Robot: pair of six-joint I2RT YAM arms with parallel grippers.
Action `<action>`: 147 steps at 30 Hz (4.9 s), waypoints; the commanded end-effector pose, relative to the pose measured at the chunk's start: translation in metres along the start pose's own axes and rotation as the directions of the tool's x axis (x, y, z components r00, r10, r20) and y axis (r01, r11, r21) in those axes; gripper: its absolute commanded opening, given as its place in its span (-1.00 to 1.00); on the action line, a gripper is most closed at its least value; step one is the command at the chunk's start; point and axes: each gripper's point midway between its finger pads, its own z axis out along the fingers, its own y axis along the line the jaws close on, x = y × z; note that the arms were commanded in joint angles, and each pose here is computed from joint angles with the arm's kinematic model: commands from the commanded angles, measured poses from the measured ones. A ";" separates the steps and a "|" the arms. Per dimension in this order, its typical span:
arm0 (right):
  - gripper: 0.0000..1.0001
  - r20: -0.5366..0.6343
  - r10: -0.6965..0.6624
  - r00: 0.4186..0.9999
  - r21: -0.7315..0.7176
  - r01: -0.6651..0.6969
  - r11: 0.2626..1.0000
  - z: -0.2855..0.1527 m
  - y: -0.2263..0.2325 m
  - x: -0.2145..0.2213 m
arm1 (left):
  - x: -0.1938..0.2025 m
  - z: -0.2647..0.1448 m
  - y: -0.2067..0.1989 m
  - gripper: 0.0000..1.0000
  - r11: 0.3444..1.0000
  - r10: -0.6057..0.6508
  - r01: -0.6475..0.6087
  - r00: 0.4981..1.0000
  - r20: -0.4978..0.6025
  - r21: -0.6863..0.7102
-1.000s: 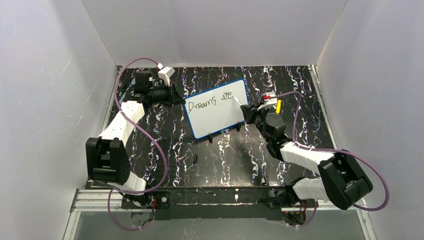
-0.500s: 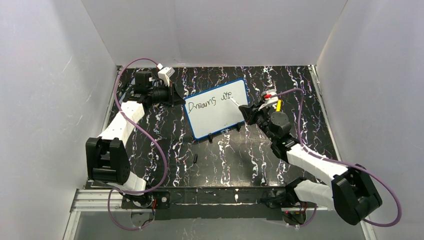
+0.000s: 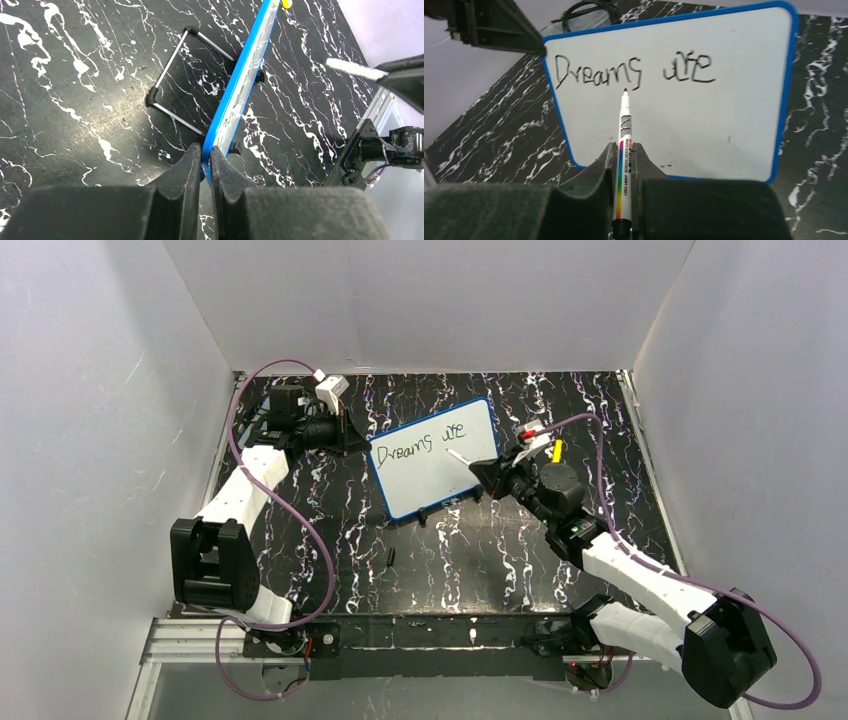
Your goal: Write a sentence on the whiteboard
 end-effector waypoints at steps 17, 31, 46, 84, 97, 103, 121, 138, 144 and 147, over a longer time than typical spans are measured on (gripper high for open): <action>-0.97 -0.055 -0.022 0.998 -0.250 0.008 0.968 0.043 0.100 0.048 | -0.001 -0.009 -0.024 -1.00 0.999 0.007 -0.007 1.000 0.008 0.037; -0.97 -0.066 -0.027 0.997 -0.225 0.012 0.974 0.068 0.096 0.065 | -0.002 -0.009 -0.025 -1.00 0.999 0.008 -0.008 1.000 0.007 0.041; -0.97 -0.233 -0.016 0.972 -0.164 -0.023 0.986 0.040 0.071 0.129 | -0.002 -0.009 -0.026 -1.00 0.999 0.008 -0.008 1.000 0.008 0.043; -0.97 -0.020 -0.005 1.000 -0.062 0.004 0.998 0.063 0.064 0.070 | -0.003 -0.009 -0.026 -1.00 0.999 0.004 -0.005 1.000 0.009 0.048; -0.97 -0.115 -0.029 0.993 -0.151 0.011 0.988 0.056 0.080 0.096 | -0.004 -0.009 -0.028 -1.00 0.999 0.002 -0.003 1.000 0.011 0.053; -0.97 -0.127 -0.029 0.991 -0.166 0.008 0.986 0.057 0.086 0.103 | -0.004 -0.010 -0.028 -1.00 0.998 0.005 -0.006 1.000 0.014 0.055; -0.97 0.000 0.007 1.000 -0.101 -0.007 0.995 0.042 0.071 0.075 | -0.005 -0.010 -0.029 -1.00 0.998 0.004 -0.005 1.000 0.016 0.056; -0.97 -0.040 -0.006 0.999 -0.123 0.001 0.992 0.053 0.070 0.088 | -0.005 -0.011 -0.030 -1.00 0.998 0.007 -0.008 1.000 0.018 0.056; -0.97 -0.096 -0.009 0.995 -0.110 -0.001 0.994 0.039 0.065 0.108 | -0.005 -0.011 -0.030 -1.00 0.998 0.006 -0.007 1.000 0.018 0.058; -0.97 -0.101 -0.010 0.995 -0.092 0.001 0.996 0.034 0.060 0.110 | -0.005 -0.011 -0.030 -1.00 0.998 0.007 -0.008 1.000 0.019 0.058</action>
